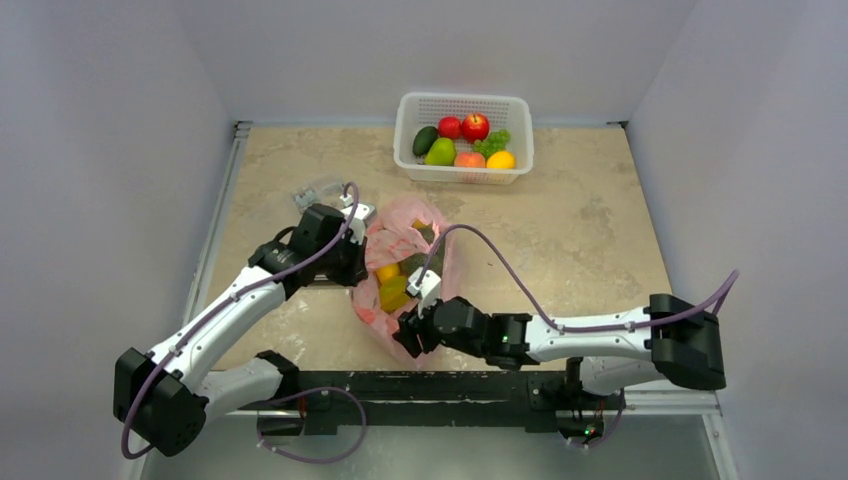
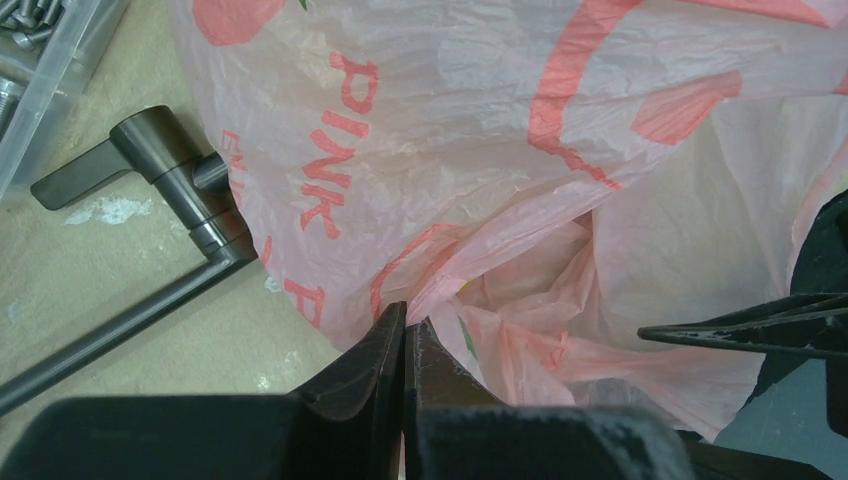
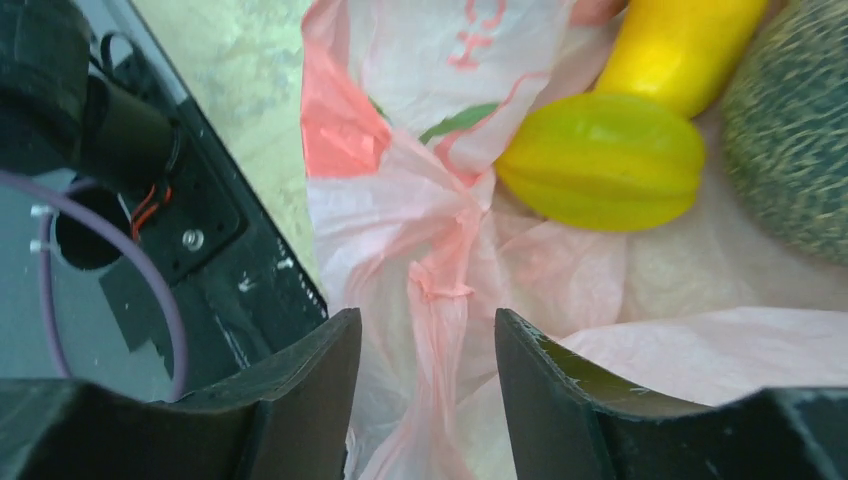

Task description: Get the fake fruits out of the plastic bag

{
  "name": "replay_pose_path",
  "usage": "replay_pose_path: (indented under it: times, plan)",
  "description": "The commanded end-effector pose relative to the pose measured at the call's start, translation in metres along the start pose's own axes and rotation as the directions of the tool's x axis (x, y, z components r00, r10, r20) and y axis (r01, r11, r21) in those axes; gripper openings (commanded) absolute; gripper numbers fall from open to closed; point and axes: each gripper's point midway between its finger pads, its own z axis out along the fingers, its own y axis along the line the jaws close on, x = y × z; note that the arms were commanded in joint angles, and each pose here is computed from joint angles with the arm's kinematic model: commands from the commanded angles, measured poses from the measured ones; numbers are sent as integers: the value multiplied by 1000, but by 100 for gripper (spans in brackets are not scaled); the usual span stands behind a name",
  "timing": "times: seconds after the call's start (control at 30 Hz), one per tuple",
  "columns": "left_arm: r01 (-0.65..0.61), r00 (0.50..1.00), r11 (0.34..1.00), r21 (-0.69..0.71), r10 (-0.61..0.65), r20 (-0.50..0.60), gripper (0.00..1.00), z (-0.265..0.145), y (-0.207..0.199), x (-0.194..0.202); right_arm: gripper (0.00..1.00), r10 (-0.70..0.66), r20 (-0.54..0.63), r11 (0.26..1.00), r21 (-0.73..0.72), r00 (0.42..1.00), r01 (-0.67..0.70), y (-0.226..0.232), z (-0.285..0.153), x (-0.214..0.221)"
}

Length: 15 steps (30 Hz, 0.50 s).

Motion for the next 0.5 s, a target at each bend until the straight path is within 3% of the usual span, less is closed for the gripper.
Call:
replay_pose_path:
  times: [0.0,0.2,0.27,0.3,0.47]
  plan:
    - [-34,999,999,-7,34,22,0,0,1,-7,52,-9,101,993,115,995,-2,-25,3,-32]
    - [-38,999,999,-14,38,21,0,0,1,-6,50,-27,159,984,180,987,-2,-40,23,-62]
    - [-37,999,999,-15,38,20,0,0,2,-6,38,78,162,971,212,984,-112,-56,32,-66]
    - [-37,999,999,-15,38,19,0,0,2,-6,39,158,154,955,227,975,-190,-62,34,-63]
    - [-45,999,999,-2,45,23,0,0,-2,-7,57,424,151,894,92,893,-440,-42,39,-43]
